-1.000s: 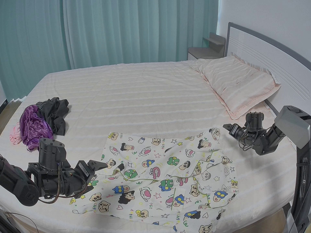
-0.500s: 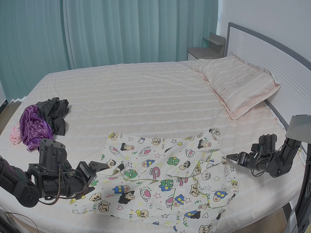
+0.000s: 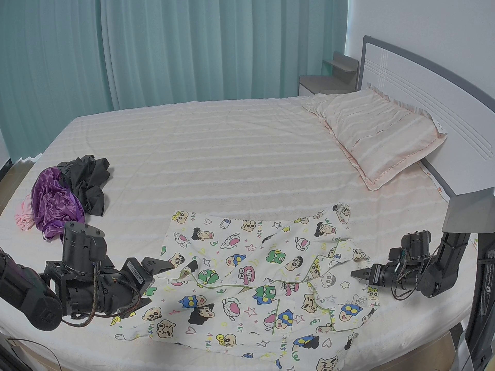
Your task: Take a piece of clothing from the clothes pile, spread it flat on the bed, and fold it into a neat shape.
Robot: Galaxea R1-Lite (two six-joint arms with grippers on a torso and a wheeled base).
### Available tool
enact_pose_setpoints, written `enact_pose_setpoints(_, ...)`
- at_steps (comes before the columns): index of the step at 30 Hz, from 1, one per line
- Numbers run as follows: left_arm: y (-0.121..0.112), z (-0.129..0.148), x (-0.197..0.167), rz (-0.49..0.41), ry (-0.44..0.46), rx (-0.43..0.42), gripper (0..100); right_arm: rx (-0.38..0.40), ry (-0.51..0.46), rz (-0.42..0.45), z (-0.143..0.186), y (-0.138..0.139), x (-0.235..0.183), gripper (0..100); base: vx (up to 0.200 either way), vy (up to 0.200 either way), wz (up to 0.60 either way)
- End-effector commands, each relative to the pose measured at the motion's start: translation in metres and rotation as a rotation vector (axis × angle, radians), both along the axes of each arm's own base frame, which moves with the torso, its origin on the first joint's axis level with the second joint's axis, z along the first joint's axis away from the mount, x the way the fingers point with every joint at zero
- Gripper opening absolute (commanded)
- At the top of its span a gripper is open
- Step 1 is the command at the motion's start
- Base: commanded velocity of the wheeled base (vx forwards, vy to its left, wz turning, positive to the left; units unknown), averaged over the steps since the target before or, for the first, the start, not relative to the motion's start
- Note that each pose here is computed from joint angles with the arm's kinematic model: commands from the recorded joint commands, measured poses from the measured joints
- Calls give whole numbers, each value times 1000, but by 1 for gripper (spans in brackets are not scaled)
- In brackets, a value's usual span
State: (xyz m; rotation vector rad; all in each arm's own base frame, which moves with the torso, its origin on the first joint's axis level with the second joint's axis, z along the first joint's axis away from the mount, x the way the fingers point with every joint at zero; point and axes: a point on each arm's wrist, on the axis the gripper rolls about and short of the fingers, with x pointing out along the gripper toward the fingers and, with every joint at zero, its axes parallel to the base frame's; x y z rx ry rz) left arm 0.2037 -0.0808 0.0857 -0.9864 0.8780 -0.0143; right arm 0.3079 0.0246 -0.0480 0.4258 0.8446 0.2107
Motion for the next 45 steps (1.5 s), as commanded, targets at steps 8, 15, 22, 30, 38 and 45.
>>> enact_pose_setpoints(8, 0, 0, 0, 0, -1, -1, 100, 12, -72, -99, 5, -28, 1, 0, 0, 0, 0)
enact_pose_setpoints(15, 0, 0, 0, 0, 0, 0, 100, -2, -145, -174, 10, -51, 4, 0, 0, 0, 0)
enact_pose_setpoints(22, 0, -1, 0, -1, 2, 2, 100, -12, -160, -198, 10, -61, 7, 0, 0, 0, 0)
enact_pose_setpoints(30, -5, -4, -3, -29, 17, 9, 100, -34, -191, -207, 15, -71, 16, 0, 0, 0, 0)
enact_pose_setpoints(38, -9, -9, -6, -53, 38, 19, 100, -52, -236, -234, 23, -86, 29, 0, 0, 0, 0)
enact_pose_setpoints(45, -11, -9, -7, -65, 42, 21, 100, -57, -193, -237, 28, -90, 32, 100, 0, 0, 0)
